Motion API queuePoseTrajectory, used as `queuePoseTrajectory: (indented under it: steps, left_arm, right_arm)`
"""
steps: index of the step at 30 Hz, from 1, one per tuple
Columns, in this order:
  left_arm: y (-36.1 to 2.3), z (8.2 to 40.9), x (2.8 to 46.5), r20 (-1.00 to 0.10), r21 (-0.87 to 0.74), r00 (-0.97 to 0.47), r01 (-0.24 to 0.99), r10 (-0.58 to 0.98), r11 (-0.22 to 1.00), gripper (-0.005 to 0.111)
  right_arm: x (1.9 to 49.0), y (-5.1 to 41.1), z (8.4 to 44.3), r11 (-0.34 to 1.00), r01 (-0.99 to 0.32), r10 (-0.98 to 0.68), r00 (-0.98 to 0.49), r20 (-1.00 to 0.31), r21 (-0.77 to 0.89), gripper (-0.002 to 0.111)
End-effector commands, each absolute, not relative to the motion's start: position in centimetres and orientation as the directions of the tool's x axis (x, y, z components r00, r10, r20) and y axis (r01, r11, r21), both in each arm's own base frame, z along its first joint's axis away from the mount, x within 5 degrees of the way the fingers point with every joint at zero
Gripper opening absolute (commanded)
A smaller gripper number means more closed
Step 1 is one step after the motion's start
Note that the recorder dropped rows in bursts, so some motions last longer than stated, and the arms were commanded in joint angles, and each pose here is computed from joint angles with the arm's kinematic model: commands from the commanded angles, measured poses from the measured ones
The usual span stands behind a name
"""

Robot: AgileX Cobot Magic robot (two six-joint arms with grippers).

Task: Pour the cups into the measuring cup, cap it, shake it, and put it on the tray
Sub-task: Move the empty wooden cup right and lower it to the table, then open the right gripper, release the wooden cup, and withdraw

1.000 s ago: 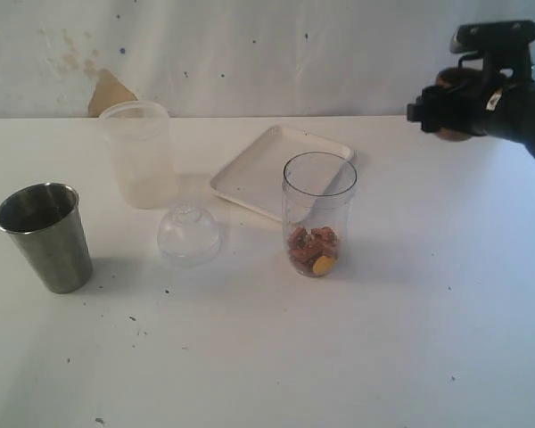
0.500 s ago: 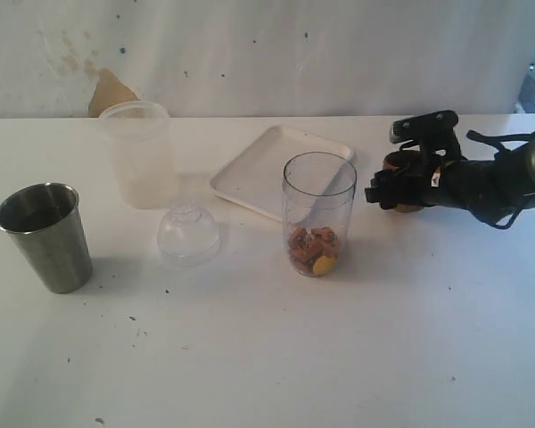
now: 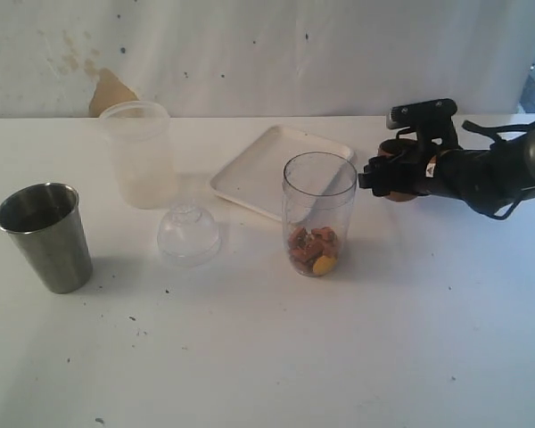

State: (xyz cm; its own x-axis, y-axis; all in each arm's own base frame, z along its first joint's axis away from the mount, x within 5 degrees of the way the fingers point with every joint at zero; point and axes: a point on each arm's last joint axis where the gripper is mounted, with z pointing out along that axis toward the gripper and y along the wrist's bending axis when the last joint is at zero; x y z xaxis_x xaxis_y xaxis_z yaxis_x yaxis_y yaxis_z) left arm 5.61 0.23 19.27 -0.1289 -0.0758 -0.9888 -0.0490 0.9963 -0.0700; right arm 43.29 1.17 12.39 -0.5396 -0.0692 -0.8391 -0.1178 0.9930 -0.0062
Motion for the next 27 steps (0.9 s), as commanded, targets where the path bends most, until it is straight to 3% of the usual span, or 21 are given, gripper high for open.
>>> queuePoseTrajectory:
  steps: [1, 3, 12, 27]
  left_arm:
    - [0.2, 19.5, 5.6, -0.991, -0.072, -0.11, -0.044, -0.076, 0.996, 0.001]
    - [0.2, 19.5, 5.6, -0.991, -0.072, -0.11, -0.044, -0.076, 0.996, 0.001]
    - [0.2, 19.5, 5.6, -0.991, -0.072, -0.11, -0.044, -0.076, 0.996, 0.001]
    - [0.2, 19.5, 5.6, -0.991, -0.072, -0.11, -0.044, -0.076, 0.996, 0.001]
  right_arm:
    - [43.5, 1.2, 13.3, 0.991, -0.13, -0.086, -0.508, -0.857, -0.023, 0.093]
    - [43.6, 1.2, 13.3, 0.991, -0.131, -0.086, -0.505, -0.859, -0.023, 0.105]
    - [43.6, 1.1, 15.2, 0.992, -0.125, -0.088, -0.478, -0.874, -0.031, 0.105]
    - [41.1, 0.9, 26.1, 0.989, -0.085, -0.143, -0.41, -0.901, -0.119, 0.105]
